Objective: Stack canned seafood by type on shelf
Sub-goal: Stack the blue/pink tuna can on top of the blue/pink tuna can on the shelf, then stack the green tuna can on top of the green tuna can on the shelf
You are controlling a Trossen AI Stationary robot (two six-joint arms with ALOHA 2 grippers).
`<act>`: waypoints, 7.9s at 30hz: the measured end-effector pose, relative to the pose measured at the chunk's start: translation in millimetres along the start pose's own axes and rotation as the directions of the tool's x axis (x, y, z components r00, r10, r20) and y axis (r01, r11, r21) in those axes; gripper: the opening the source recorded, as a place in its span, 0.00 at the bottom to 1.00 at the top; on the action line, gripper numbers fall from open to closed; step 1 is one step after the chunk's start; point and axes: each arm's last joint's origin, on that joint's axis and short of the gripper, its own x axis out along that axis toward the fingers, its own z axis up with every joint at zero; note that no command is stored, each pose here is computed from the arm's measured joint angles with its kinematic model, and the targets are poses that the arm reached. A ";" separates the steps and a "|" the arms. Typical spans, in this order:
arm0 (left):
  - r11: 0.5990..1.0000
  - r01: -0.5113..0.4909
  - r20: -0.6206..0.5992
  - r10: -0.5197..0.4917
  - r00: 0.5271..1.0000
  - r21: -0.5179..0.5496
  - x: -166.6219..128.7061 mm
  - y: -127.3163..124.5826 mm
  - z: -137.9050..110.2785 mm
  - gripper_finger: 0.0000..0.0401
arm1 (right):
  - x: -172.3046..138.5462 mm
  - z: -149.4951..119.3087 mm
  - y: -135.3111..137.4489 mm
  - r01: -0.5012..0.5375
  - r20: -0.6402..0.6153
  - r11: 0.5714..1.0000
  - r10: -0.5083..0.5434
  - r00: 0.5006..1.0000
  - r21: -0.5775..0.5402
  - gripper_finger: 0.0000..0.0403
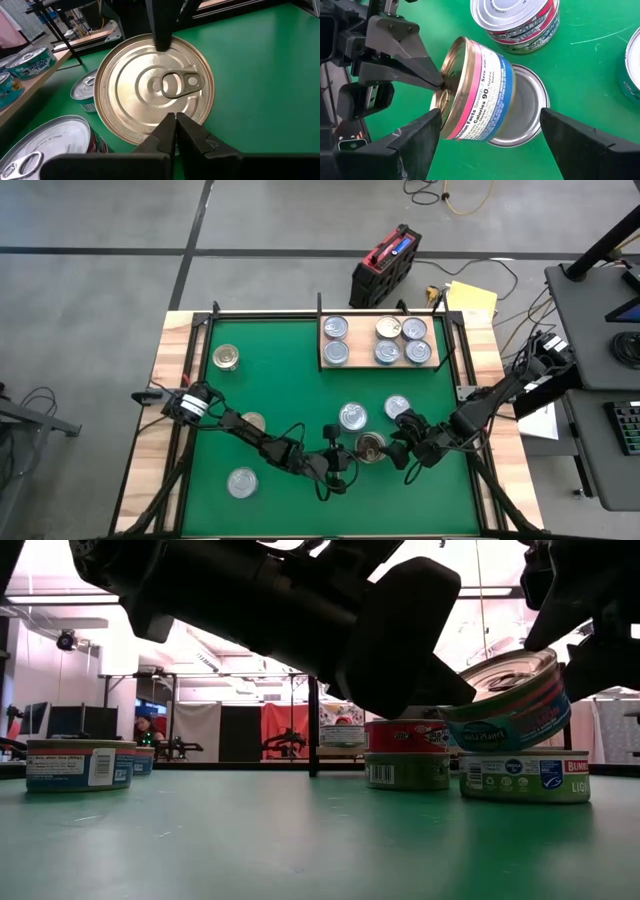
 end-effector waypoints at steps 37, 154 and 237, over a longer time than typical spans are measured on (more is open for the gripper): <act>1.000 -0.002 0.012 0.002 1.000 -0.009 0.0 0.3 1.7 0.00 | 23.6 0.4 6.1 -0.022 0.004 1.000 0.022 1.000 0.020 0.72; 0.971 -0.127 0.328 0.055 0.943 0.203 -252.2 167.3 36.2 0.09 | -73.0 307.3 -221.5 0.070 0.014 0.940 -0.079 0.997 0.335 0.46; 0.935 -0.280 0.292 0.211 0.933 0.219 -251.4 174.5 36.1 0.09 | -62.4 305.2 -232.5 0.155 0.034 0.896 -0.186 0.982 0.416 0.81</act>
